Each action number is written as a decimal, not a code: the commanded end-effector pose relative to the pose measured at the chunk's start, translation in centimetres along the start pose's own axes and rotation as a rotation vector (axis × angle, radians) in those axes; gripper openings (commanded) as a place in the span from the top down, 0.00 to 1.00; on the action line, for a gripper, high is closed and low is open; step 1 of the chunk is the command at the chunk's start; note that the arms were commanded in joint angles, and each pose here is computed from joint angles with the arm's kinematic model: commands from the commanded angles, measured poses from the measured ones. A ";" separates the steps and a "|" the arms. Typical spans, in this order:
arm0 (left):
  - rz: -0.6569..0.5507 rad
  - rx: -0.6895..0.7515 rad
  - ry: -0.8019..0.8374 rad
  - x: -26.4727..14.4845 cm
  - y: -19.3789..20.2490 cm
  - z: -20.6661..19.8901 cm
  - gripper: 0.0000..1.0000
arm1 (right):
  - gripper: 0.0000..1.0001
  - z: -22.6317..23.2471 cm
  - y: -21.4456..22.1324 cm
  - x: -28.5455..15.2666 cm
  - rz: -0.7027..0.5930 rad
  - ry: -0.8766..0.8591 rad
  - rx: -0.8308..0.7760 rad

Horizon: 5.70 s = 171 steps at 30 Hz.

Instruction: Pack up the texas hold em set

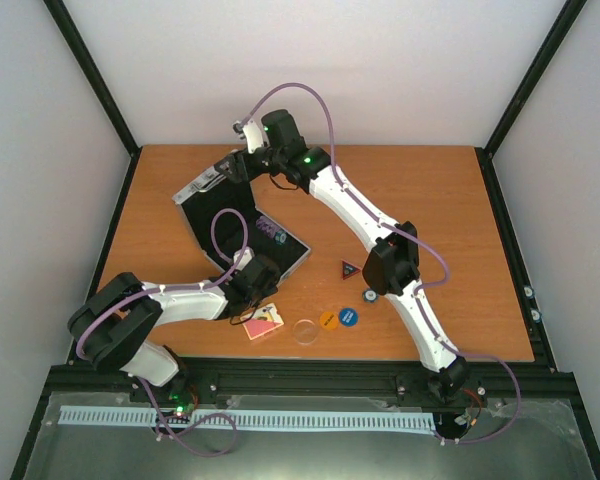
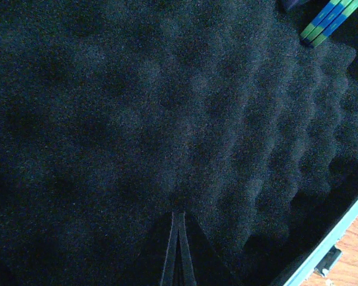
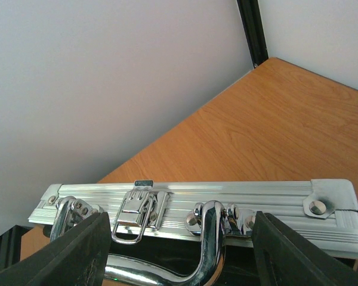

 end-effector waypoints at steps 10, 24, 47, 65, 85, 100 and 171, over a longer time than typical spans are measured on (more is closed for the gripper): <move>0.160 0.087 -0.287 0.5 3.2 7.5 0.99 | 0.32 0.0 1.8 -0.4 0.078 0.025 0.015; 0.154 0.091 -0.283 0.3 3.0 7.2 0.99 | 0.32 -0.7 1.7 -2.9 0.126 0.178 -0.002; 0.156 0.090 -0.286 0.5 3.1 7.5 0.99 | 0.31 -1.0 1.3 -4.9 0.102 0.239 -0.007; 0.157 0.089 -0.289 0.6 3.2 7.6 0.99 | 0.31 -1.7 0.8 -6.1 0.106 0.296 -0.003; 0.161 0.091 -0.290 0.7 3.3 7.7 0.99 | 0.31 -1.6 3.0 -5.8 0.155 0.272 0.030; 0.155 0.085 -0.271 0.6 3.1 6.9 0.99 | 0.31 -1.8 3.7 -4.8 0.161 0.239 0.034; 0.157 0.096 -0.290 1.0 3.2 7.4 0.99 | 0.31 -1.4 8.6 -8.7 0.305 0.246 0.192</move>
Point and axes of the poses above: each gripper's point midway between its finger pads, its own x axis out along the fingers, its own z axis along the line the jaws close on, y = z × x, the point moved 4 cm from there along -x, back along the fingers, and after that the axes turned 13 degrees about -x, right-handed, at the moved point
